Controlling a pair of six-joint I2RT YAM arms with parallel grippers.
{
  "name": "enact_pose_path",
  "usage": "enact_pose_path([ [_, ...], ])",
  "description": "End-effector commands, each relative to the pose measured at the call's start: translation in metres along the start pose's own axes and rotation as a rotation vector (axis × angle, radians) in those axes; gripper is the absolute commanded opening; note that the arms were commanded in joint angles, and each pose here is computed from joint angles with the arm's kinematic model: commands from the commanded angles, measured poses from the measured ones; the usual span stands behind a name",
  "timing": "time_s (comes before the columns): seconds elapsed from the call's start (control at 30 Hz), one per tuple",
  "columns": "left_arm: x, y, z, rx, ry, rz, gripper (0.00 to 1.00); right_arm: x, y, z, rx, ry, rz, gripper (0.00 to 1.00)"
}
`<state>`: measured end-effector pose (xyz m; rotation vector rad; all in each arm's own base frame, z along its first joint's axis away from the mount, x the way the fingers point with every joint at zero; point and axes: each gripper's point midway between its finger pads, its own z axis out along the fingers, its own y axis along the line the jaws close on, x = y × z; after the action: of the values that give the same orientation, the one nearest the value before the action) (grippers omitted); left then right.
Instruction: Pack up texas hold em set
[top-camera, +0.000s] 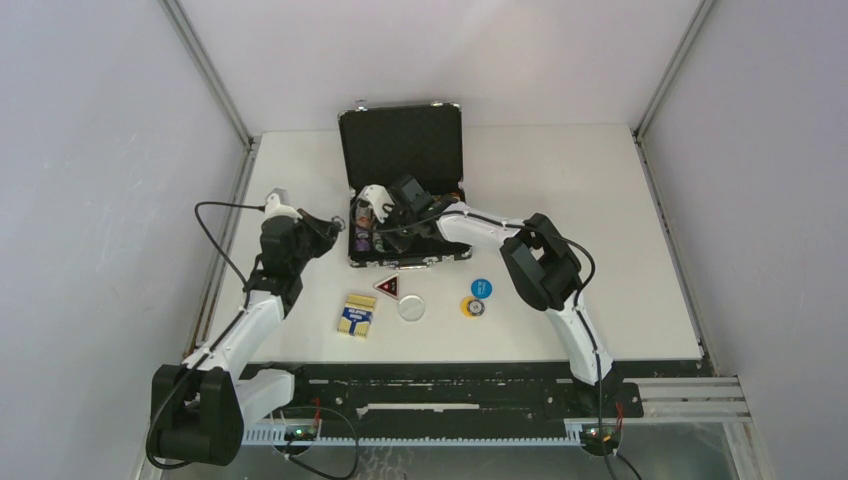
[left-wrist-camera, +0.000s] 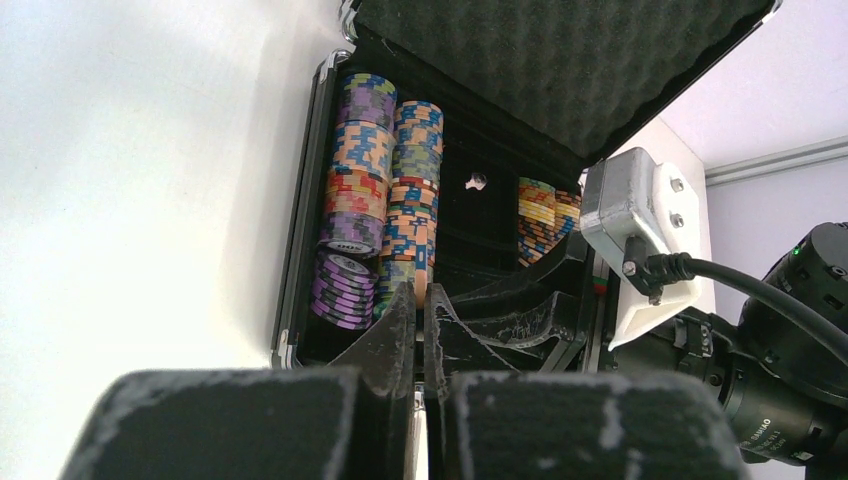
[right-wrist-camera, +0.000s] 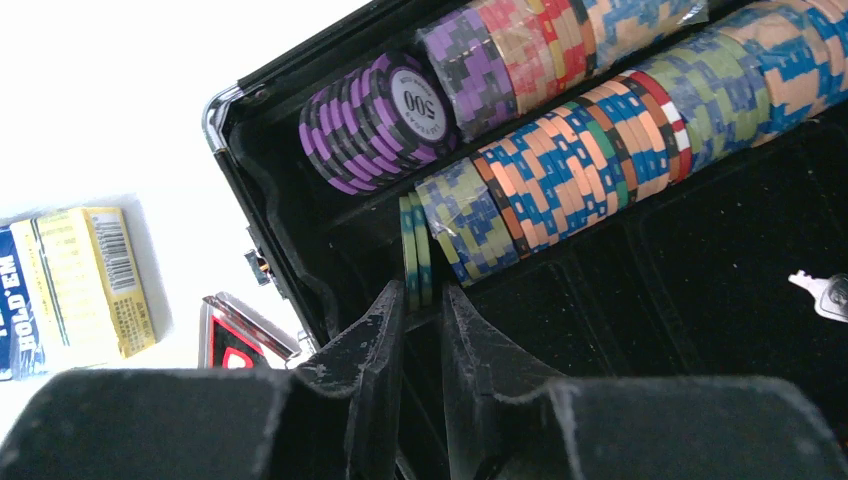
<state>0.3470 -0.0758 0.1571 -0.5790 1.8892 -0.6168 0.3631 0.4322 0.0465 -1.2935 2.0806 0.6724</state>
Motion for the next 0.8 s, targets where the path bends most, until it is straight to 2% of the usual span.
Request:
enact_pose_path([
  [0.0,-0.011,-0.005,-0.001,0.022,-0.036,0.015,0.00,-0.024,-0.010,-0.008,0.054,-0.059,-0.030,0.29],
  [0.1,-0.010,-0.005,-0.001,0.023,-0.032,0.013,0.00,-0.032,-0.012,-0.018,0.056,-0.108,-0.004,0.44],
  [0.13,-0.010,-0.005,-0.001,0.024,-0.032,0.014,0.00,-0.035,-0.014,-0.022,0.057,-0.127,0.004,0.45],
  [0.57,-0.010,-0.012,-0.002,0.062,-0.030,0.013,0.00,-0.059,-0.008,-0.079,0.107,-0.244,-0.006,0.45],
  [0.67,-0.007,-0.037,-0.004,0.221,-0.020,0.066,0.00,-0.062,0.000,-0.101,0.065,-0.299,0.015,0.45],
  [0.77,0.005,-0.068,-0.011,0.444,0.003,0.128,0.00,-0.065,0.017,-0.132,-0.089,-0.387,0.074,0.43],
])
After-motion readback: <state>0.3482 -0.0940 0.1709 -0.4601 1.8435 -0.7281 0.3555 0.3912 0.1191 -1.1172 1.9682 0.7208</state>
